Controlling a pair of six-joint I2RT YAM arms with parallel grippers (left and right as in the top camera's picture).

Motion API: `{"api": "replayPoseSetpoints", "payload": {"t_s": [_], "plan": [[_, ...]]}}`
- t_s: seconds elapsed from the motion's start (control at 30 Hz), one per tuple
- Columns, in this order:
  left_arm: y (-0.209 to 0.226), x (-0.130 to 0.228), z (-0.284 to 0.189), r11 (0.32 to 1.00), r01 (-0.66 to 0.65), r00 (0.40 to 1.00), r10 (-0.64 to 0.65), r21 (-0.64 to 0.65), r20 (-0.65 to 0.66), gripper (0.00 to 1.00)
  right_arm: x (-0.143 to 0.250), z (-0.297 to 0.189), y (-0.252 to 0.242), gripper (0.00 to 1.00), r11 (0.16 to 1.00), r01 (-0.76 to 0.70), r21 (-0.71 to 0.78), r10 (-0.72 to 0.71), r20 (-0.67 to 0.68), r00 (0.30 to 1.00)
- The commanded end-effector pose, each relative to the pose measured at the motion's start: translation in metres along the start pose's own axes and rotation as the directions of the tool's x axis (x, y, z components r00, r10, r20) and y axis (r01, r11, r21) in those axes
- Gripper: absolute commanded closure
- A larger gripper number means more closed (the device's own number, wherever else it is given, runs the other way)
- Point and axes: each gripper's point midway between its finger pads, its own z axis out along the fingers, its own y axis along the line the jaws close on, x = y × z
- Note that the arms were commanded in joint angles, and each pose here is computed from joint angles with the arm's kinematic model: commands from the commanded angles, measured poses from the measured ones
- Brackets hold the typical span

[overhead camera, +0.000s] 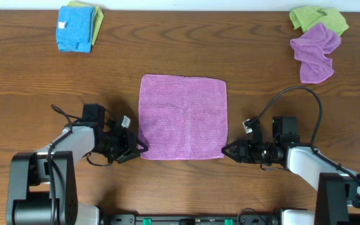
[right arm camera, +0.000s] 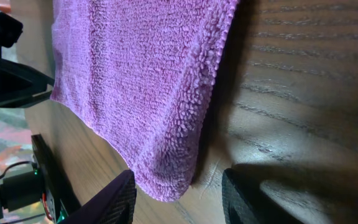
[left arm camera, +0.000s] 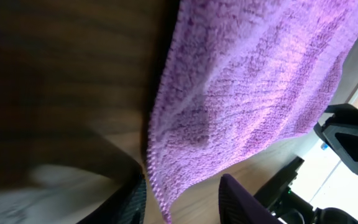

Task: Fold the cloth
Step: 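Move both grippers to the near corners of the purple cloth, then grasp the near corners with both grippers and lift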

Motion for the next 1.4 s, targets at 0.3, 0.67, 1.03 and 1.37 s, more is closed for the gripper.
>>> {"api": "replayPoseSetpoints", "payload": {"t_s": [0.3,0.67,1.03,1.37], "plan": [[0.002,0.0,0.004,1.0,0.01,1.0,-0.01,-0.007,-0.009,0.94,0.004,0.009,-0.01,0.59,0.998,-0.016,0.065,0.017,-0.018,1.0],[0.001,-0.001,0.004,1.0,0.004,1.0,-0.004,-0.002,-0.005,0.94,0.007,0.016,-0.001,0.98,0.998,-0.006,0.057,0.008,-0.035,0.999],[-0.027,-0.022,-0.003,0.993,-0.054,0.998,0.05,0.103,0.044,0.94,-0.022,0.007,0.045,0.99,0.99,0.039,-0.134,-0.04,-0.003,0.999],[-0.079,-0.081,-0.046,0.967,-0.243,0.947,0.218,0.082,0.237,0.94,-0.089,-0.02,0.082,0.98,0.984,0.139,-0.112,-0.123,0.137,0.983]]}}
